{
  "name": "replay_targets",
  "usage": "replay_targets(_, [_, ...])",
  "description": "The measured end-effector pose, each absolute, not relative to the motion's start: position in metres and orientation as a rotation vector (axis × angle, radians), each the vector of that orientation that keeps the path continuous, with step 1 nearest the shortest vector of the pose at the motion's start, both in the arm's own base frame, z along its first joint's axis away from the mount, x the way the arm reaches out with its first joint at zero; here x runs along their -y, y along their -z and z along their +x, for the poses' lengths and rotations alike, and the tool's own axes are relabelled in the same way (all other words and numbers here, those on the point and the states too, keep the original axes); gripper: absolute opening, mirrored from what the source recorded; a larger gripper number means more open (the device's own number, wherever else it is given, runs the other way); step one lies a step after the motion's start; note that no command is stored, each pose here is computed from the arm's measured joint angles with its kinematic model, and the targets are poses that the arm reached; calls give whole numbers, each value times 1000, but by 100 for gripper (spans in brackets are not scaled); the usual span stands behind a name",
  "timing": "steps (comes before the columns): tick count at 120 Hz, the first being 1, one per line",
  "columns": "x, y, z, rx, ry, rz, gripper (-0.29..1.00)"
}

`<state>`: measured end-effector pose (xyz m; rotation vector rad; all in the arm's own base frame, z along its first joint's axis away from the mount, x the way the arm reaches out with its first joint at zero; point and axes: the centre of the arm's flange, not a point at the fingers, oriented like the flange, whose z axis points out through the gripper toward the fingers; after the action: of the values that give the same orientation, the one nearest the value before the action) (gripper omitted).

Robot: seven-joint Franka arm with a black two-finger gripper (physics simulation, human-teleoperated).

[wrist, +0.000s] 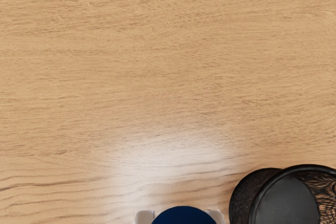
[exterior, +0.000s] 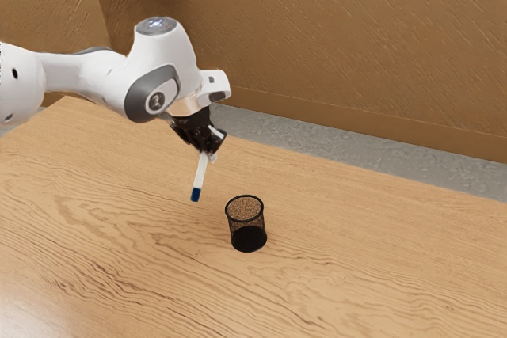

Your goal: Put the marker into the pen holder.

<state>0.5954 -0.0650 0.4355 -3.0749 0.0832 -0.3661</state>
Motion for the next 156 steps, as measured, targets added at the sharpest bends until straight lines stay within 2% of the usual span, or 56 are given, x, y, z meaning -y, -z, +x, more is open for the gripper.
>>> replay_targets(21, [94,-442,601,-153,565,-3089,-5])
replay_targets(47, [121,-432,592,-232,660,-3098,-3])
replay_targets(98, [133,-404,577,-306,630,-3105,-2])
replay_targets(156, [126,-391,591,-318,633,-3100,-2])
